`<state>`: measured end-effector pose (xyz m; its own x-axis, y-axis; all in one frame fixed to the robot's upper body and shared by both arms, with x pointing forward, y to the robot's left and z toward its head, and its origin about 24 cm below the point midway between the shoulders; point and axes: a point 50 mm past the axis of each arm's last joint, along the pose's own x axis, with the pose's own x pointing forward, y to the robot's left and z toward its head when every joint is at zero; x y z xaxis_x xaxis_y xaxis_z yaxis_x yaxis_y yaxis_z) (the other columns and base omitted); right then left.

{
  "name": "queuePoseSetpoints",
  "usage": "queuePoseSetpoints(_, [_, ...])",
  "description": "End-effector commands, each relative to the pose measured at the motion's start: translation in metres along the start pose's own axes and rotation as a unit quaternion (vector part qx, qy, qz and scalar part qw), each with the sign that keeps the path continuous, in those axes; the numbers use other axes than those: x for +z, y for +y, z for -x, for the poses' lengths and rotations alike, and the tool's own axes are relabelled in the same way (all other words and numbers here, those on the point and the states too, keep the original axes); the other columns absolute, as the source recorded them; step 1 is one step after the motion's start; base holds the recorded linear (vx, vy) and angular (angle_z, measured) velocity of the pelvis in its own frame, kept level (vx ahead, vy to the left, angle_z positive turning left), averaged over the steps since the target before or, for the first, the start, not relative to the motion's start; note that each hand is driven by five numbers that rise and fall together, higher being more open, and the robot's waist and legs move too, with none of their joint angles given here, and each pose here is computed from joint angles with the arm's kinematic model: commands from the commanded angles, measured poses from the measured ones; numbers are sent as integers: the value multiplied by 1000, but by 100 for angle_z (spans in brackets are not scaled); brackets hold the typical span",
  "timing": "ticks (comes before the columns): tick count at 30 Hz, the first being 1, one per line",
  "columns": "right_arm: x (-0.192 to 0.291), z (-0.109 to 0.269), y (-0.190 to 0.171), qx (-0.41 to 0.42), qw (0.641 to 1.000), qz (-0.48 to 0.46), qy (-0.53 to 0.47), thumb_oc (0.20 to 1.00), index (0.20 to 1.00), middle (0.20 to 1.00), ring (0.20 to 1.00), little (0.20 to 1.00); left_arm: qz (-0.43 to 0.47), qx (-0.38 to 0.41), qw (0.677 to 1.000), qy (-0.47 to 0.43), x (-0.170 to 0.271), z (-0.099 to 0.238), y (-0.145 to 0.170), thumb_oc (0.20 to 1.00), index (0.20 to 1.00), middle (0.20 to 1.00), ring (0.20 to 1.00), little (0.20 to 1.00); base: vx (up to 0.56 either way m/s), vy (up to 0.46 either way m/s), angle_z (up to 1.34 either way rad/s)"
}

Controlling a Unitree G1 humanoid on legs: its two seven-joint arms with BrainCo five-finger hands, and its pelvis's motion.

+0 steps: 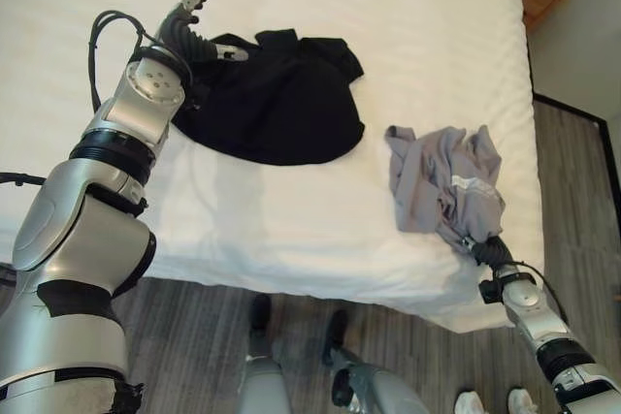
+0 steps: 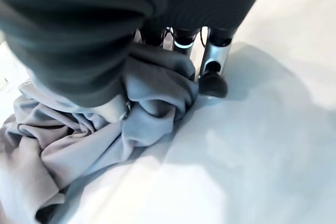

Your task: Pick up bed clothes into laundry basket.

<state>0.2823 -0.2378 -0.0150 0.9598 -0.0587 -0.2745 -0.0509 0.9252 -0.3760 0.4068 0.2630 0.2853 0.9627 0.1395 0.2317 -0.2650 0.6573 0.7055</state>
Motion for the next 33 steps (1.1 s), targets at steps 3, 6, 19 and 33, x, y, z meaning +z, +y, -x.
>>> queuePoseSetpoints(3, [-80,53,62,155,973,10,170,200,200,200,200,200,-51,89,994,-40,39,-6,47,1000,1000,1000,1000,1000,-16,12,-16])
queuePoseSetpoints(6, [-70,50,71,168,975,4,148,200,200,200,200,200,-101,69,992,-28,30,-7,28,1000,1000,1000,1000,1000,-14,20,-13])
queuePoseSetpoints(19, [-65,49,78,180,974,28,132,200,200,200,200,200,-205,-192,959,-34,-18,36,-159,200,200,200,200,200,0,7,-3])
queuePoseSetpoints(33, [-100,74,25,65,978,1,199,200,200,200,200,200,238,-169,955,50,-111,164,-171,200,200,200,200,200,84,22,6])
